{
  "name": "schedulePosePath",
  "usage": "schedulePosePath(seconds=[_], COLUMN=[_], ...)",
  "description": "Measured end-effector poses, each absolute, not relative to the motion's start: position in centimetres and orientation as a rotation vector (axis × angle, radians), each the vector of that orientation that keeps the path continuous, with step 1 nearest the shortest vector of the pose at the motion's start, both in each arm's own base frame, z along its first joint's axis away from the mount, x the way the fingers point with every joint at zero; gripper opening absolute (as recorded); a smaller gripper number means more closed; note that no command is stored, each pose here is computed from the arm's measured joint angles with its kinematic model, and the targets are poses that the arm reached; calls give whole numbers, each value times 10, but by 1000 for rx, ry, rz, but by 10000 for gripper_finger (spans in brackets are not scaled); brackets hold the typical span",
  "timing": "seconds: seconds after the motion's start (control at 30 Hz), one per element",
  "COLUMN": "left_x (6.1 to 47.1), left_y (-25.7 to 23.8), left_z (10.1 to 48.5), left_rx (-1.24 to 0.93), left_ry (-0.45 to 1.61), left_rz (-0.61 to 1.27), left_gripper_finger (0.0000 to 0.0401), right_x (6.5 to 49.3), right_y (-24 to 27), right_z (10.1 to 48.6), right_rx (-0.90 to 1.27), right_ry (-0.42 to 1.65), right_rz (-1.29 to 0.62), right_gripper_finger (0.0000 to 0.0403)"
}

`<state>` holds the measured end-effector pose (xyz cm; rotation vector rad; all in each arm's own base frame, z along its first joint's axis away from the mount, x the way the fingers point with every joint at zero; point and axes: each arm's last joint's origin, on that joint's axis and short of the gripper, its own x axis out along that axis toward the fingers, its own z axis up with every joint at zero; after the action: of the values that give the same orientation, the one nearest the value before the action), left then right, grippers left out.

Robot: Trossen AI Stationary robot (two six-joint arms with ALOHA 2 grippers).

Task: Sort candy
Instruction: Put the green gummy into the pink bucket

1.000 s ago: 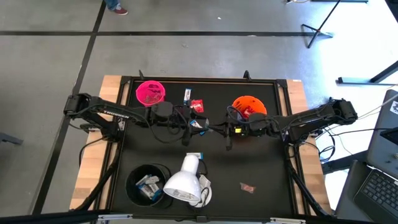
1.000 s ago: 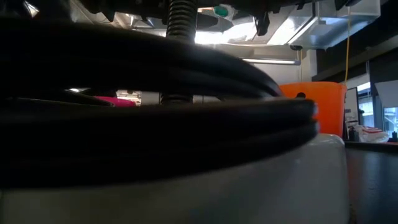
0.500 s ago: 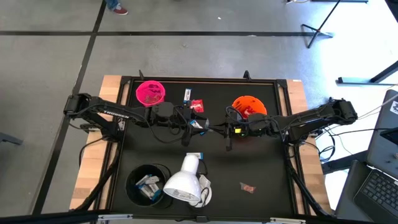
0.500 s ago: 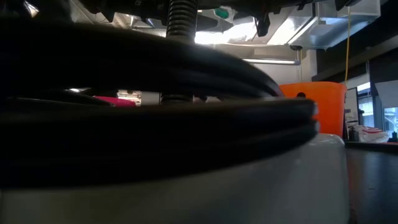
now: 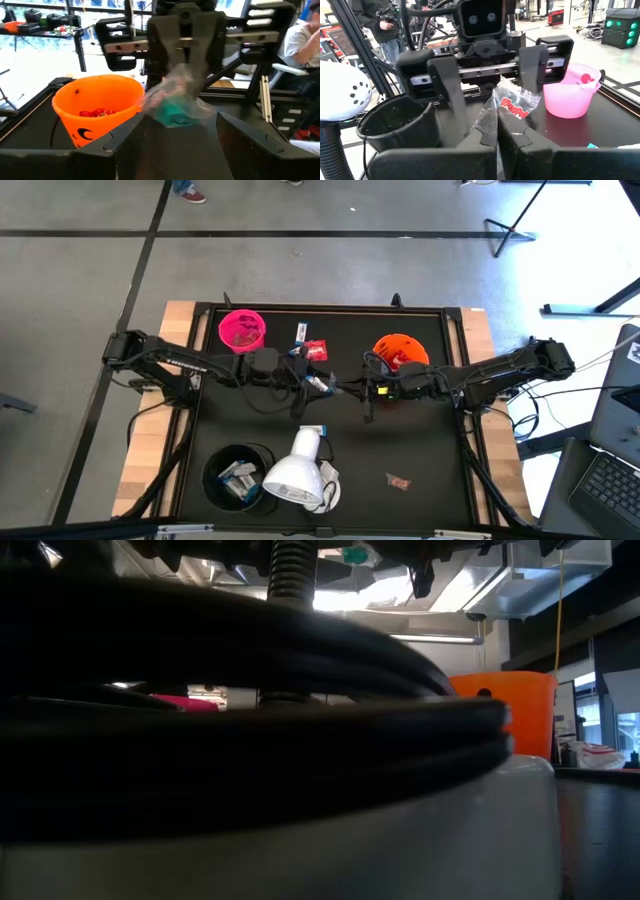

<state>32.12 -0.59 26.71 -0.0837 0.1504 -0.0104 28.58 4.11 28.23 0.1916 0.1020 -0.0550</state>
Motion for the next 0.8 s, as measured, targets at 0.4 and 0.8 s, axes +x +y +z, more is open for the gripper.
schedulePosePath(seconds=[0.4,0.8], left_x=[320,320], left_y=[-14,-13], left_z=[261,262], left_rx=[-37,-37], left_ry=[208,206], left_rz=[12,20], left_gripper_finger=[233,163], right_x=[286,286], right_y=[41,41], right_z=[282,282], right_rx=[191,190], right_ry=[103,108], right_rz=[-55,-56], right_gripper_finger=[1,1])
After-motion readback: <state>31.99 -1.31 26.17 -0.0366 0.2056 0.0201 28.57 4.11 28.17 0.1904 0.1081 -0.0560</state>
